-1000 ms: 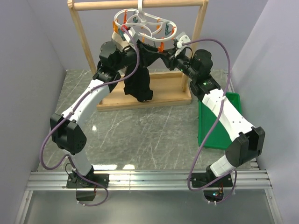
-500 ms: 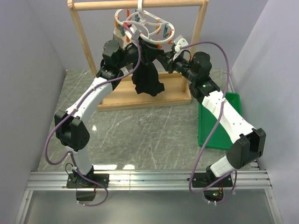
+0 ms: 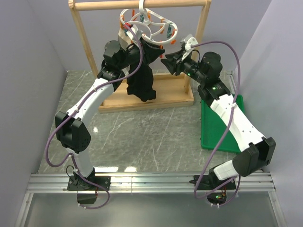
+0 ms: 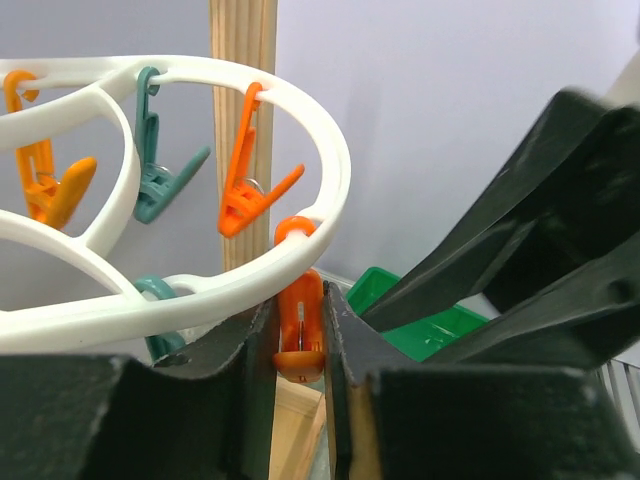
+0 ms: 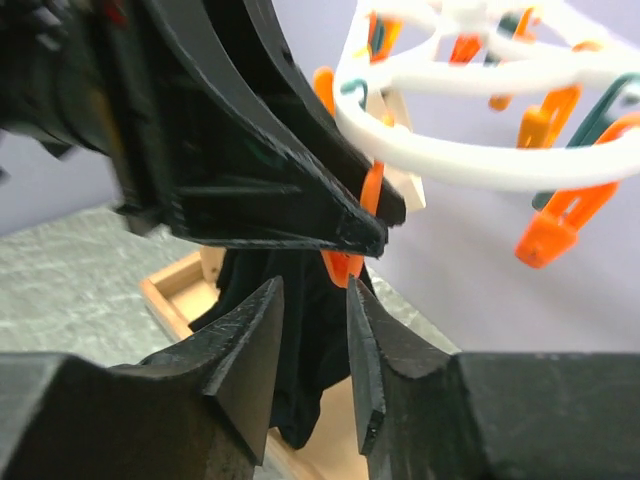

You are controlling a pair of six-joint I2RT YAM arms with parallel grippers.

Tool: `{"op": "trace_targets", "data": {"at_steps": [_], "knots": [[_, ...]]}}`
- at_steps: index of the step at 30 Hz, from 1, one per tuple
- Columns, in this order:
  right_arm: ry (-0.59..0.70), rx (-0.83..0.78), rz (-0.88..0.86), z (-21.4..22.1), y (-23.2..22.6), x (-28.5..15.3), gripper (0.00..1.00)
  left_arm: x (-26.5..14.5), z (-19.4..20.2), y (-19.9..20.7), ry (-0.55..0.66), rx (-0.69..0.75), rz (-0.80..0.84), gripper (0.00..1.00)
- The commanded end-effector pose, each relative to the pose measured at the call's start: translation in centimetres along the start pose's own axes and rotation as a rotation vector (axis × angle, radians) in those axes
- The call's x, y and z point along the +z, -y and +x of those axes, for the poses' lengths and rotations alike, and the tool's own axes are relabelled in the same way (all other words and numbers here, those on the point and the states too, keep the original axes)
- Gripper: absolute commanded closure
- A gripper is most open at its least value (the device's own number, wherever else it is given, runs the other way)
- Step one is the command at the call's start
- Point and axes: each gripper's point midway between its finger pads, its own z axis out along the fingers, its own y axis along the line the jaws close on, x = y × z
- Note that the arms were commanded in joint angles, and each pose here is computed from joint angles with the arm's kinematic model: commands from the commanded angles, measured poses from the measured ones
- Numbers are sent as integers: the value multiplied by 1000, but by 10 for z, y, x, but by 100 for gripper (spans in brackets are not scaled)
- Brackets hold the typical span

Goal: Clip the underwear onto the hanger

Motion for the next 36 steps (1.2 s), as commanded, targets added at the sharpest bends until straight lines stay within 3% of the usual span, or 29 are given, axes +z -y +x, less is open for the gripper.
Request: {"op": "trace_targets", "data": {"at_steps": [1, 9, 15, 27, 36], "knots": [[130, -22, 0, -65, -6, -23, 60, 0, -28, 8, 61, 70, 17, 83], [190, 86, 24, -88, 3, -22, 57, 0, -30, 9, 62, 77, 24, 83], [159, 172, 49, -81, 16, -1, 63, -1, -34, 11, 72, 83, 30, 83], [127, 181, 49, -64, 15, 18, 63, -1, -35, 13, 69, 97, 42, 82], [161, 213, 77, -74, 21, 28, 66, -3, -31, 17, 54, 111, 61, 82]]}}
